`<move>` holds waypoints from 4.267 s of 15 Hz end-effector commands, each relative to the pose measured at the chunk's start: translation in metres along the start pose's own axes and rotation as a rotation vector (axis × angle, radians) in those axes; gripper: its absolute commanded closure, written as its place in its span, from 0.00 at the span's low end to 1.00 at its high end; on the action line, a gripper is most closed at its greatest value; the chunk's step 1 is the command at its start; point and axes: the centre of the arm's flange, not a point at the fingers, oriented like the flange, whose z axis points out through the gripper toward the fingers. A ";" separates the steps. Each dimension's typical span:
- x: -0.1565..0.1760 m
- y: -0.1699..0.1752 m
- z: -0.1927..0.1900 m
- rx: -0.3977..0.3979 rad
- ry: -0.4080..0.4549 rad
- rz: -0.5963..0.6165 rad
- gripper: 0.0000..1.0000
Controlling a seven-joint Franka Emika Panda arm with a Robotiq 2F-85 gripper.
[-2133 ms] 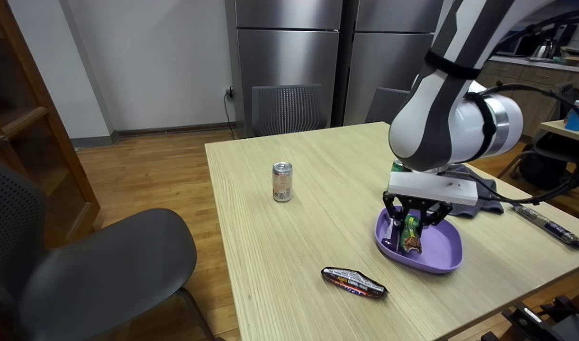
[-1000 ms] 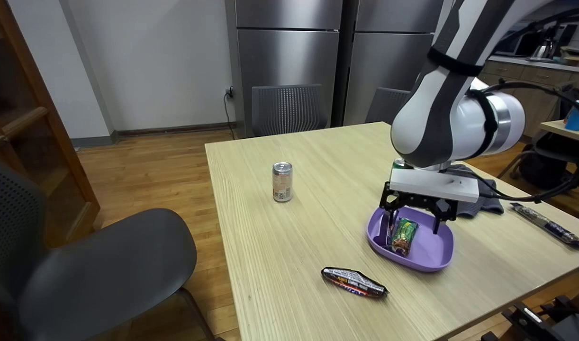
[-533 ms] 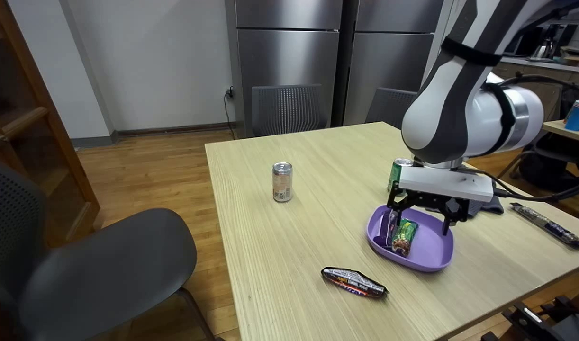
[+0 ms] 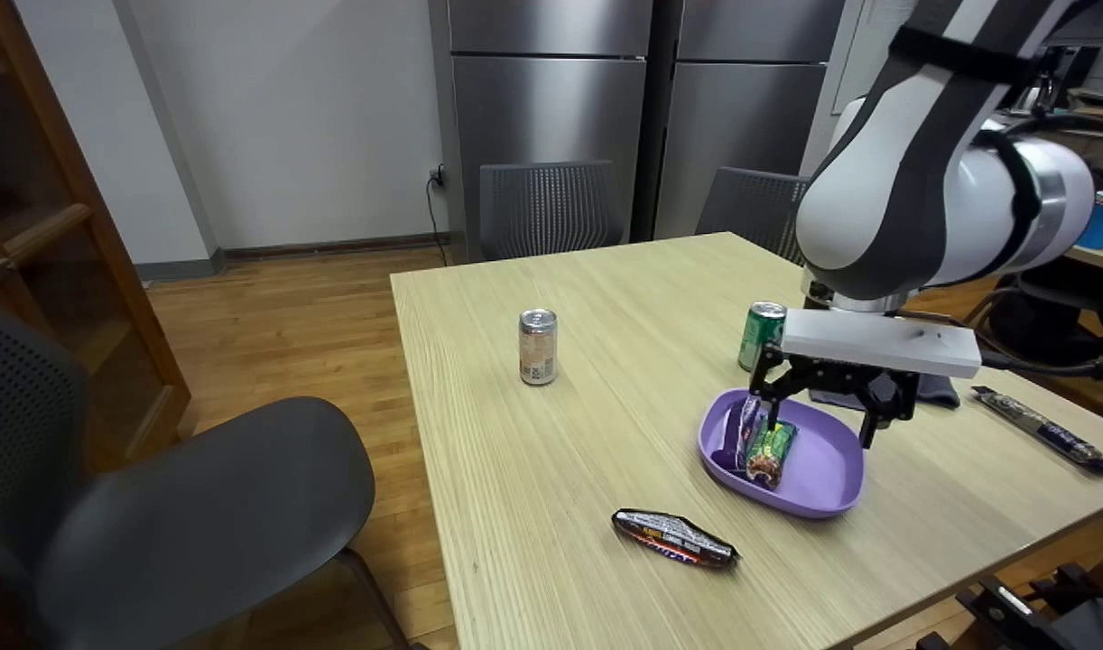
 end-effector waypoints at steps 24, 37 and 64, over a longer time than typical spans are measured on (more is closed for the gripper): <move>-0.143 -0.091 -0.026 -0.036 0.090 -0.577 0.00; -0.143 -0.091 -0.021 -0.052 0.100 -0.618 0.00; -0.146 -0.139 0.021 -0.024 0.039 -1.108 0.00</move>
